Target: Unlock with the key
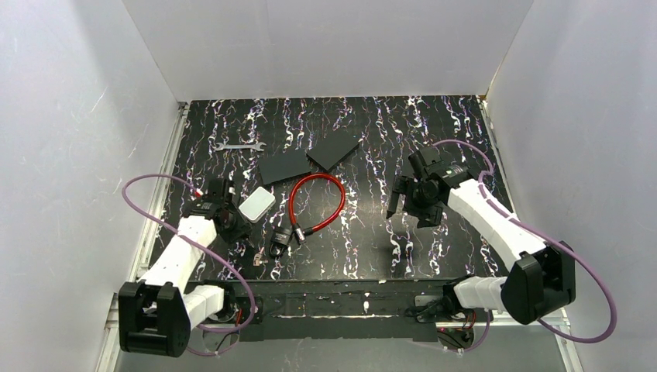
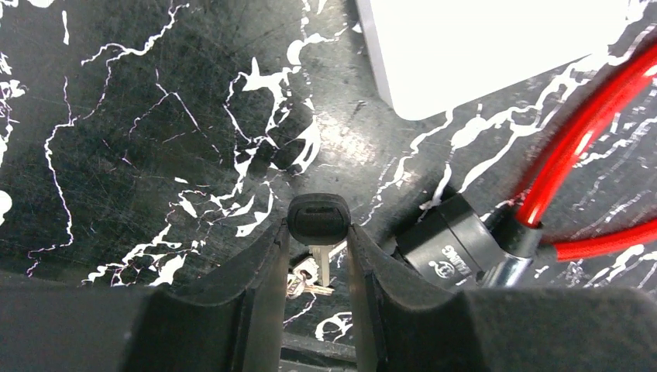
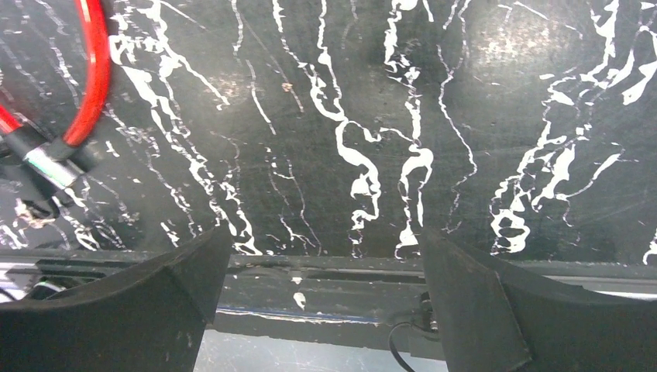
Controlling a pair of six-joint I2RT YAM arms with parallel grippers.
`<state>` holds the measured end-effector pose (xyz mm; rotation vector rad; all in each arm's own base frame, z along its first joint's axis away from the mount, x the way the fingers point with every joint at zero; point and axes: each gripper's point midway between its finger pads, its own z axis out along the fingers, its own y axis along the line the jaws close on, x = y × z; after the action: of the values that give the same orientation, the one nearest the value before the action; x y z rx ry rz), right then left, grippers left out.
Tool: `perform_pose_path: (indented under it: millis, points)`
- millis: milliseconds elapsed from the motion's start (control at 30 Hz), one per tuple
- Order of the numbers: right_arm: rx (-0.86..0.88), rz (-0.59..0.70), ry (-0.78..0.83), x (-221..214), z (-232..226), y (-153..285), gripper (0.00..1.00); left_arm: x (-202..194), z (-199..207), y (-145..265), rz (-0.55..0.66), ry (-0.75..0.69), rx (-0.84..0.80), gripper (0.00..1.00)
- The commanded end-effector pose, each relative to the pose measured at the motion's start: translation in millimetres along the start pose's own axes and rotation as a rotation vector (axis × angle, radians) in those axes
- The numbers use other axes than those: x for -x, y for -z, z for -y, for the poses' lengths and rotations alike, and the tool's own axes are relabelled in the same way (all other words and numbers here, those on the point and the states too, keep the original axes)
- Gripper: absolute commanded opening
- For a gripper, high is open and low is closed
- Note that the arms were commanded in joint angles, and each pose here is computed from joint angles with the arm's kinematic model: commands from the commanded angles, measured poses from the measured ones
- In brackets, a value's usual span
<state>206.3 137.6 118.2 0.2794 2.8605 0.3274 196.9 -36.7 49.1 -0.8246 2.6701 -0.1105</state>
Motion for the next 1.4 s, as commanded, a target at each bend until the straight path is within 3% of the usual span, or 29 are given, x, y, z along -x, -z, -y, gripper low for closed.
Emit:
perform_pose_path:
  millis: [0, 267, 433, 567, 933, 1100, 1367]
  points:
    - [0.143, 0.076, 0.051, 13.9, -27.7, 19.9, 1.0, 13.0, 14.9, 22.9, 0.039, -0.037, -0.074, 0.18]
    - [0.421, 0.182, 0.139, 32.0, -85.1, 47.0, 0.96, 9.9, 62.0, 51.4, -0.011, -0.037, -0.286, 0.18]
    - [0.583, 0.232, 0.251, 37.9, -128.6, 70.0, 0.97, -3.0, 111.1, 78.0, -0.091, -0.137, -0.502, 0.2]
    - [0.594, 0.232, 0.225, 45.5, -138.8, 74.2, 0.97, -10.9, 136.7, 107.2, -0.108, -0.25, -0.652, 0.21]
    - [0.578, -0.081, 0.174, 25.7, -162.6, 68.6, 0.91, -42.4, 172.4, 149.2, -0.204, -0.483, -0.863, 0.22]
    - [0.53, -0.262, 0.16, 2.0, -161.0, 58.8, 0.88, -62.5, 190.7, 159.4, -0.233, -0.606, -0.888, 0.22]
    - [0.549, -0.425, 0.173, -31.0, -171.8, 60.8, 0.82, -89.8, 209.6, 171.3, -0.256, -0.788, -0.894, 0.21]
